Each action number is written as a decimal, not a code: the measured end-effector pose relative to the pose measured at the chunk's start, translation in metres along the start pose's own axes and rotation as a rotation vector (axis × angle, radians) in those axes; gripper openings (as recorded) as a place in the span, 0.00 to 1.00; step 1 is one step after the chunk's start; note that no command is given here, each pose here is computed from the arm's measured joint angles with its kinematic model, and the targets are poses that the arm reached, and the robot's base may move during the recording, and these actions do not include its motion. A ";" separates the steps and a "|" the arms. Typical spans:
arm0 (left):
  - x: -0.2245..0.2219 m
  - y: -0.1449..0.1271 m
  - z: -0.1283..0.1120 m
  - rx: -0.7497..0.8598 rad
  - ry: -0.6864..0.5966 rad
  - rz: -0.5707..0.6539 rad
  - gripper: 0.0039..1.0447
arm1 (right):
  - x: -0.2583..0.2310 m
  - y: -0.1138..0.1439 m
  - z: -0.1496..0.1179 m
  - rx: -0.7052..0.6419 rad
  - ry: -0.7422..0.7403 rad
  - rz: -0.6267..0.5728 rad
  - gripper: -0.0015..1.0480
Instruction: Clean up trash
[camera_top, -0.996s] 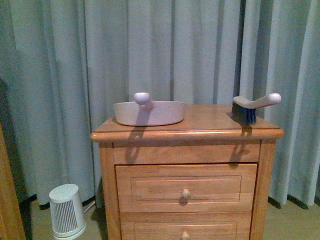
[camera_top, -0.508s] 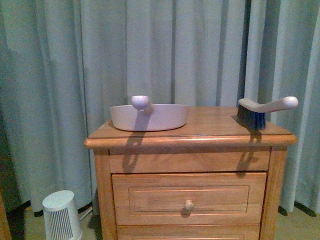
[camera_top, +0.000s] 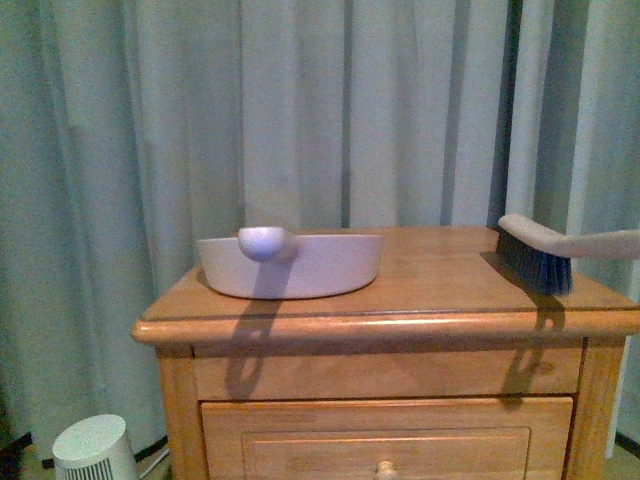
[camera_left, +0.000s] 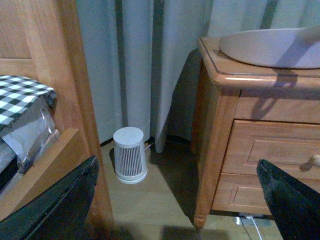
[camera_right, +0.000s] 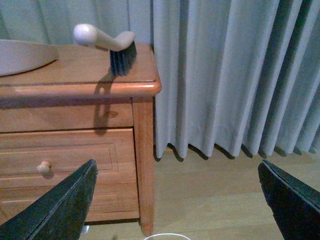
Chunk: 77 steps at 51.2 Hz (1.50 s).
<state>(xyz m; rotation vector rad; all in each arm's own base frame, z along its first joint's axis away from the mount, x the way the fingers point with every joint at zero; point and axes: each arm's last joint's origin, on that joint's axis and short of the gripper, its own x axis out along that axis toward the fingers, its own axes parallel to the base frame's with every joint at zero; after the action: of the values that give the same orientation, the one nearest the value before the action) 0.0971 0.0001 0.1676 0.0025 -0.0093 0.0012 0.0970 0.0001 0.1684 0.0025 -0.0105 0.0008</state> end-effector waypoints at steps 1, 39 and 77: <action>0.000 0.000 0.000 0.000 0.000 0.000 0.93 | 0.000 0.000 0.000 0.000 0.000 0.001 0.93; 0.021 -0.001 0.017 0.028 0.232 0.163 0.93 | 0.000 0.000 0.000 0.000 0.000 0.002 0.93; 0.247 -0.129 0.153 0.298 0.577 -0.093 0.93 | 0.000 0.000 0.000 0.000 0.000 0.002 0.93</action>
<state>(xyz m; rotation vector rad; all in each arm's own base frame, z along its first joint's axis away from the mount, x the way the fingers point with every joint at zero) 0.3433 -0.1289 0.3228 0.3007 0.5684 -0.0902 0.0970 0.0002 0.1684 0.0025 -0.0105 0.0023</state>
